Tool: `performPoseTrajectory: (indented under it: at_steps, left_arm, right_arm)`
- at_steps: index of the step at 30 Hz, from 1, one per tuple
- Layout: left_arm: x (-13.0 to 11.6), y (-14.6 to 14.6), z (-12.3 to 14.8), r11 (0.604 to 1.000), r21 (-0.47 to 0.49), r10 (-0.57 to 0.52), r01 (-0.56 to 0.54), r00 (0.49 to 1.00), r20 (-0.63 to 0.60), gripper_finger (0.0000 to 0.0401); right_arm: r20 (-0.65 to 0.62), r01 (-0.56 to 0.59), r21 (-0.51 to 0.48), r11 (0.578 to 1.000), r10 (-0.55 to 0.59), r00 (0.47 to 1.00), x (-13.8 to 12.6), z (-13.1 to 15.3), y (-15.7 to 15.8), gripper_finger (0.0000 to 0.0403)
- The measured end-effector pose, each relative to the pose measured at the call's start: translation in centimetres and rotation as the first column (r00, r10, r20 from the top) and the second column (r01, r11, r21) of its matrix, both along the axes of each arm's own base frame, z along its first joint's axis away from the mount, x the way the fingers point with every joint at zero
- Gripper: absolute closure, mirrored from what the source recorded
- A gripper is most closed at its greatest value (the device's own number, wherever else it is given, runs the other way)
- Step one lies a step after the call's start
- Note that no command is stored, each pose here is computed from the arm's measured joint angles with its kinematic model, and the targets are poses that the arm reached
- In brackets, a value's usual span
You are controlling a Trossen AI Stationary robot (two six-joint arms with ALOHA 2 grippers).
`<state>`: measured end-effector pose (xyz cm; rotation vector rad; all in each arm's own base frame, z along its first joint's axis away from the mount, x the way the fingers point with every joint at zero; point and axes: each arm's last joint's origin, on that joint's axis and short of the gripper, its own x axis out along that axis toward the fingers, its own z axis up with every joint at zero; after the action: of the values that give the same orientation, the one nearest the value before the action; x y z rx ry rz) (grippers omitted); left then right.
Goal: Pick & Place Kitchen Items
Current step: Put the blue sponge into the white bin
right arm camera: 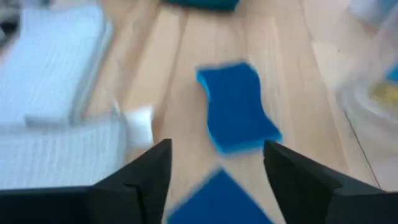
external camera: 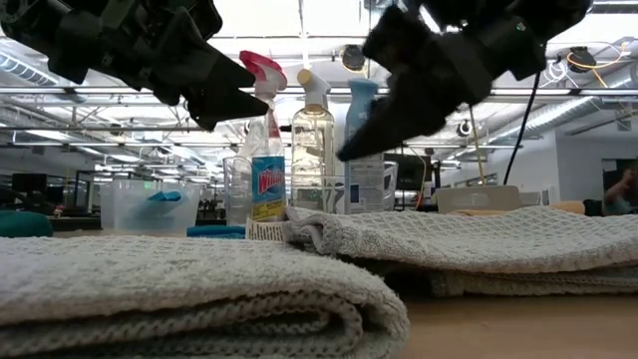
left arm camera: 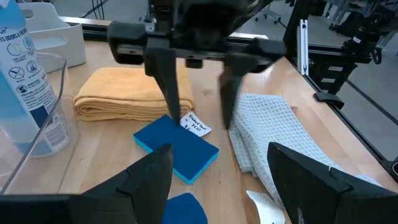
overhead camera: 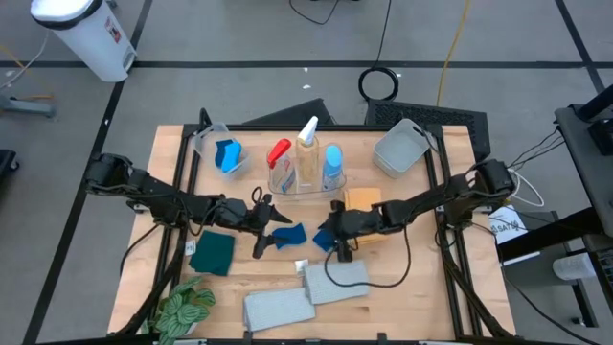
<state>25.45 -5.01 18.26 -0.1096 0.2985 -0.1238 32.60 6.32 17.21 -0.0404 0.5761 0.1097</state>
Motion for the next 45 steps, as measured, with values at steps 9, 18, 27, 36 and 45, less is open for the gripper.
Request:
performPoseTrajectory:
  at_steps: [9,18,27,36,45]
  left_arm:
    - [0.0,0.0,0.0,1.0,0.001,0.0,0.0,1.0,0.001,0.0135]
    - [0.0,0.0,0.0,1.0,0.001,0.0,0.0,1.0,0.001,0.0135]
    - [0.0,0.0,0.0,1.0,0.003,-0.001,0.001,1.0,0.001,0.0135]
    - [0.0,0.0,0.0,1.0,0.003,0.0,0.0,1.0,0.001,0.0135]
    - [0.0,0.0,0.0,1.0,0.001,0.0,0.0,1.0,0.0,0.0135]
  right_arm:
    - [-0.242,-0.008,-0.072,0.997,-0.01,0.97,-0.3,-2.6,-0.7,0.0114]
    - [-0.336,-0.007,-0.094,0.996,-0.025,0.942,0.1,-5.1,-2.4,0.0154]
    - [-0.375,0.085,-0.014,0.996,-0.084,0.923,0.0,-5.4,-3.6,0.0211]
    - [-0.376,0.095,-0.019,0.995,-0.096,0.922,-0.1,-5.3,-3.7,0.0284]
    - [-0.33,0.076,-0.032,0.997,-0.082,0.94,-0.2,-4.1,-3.7,0.034]
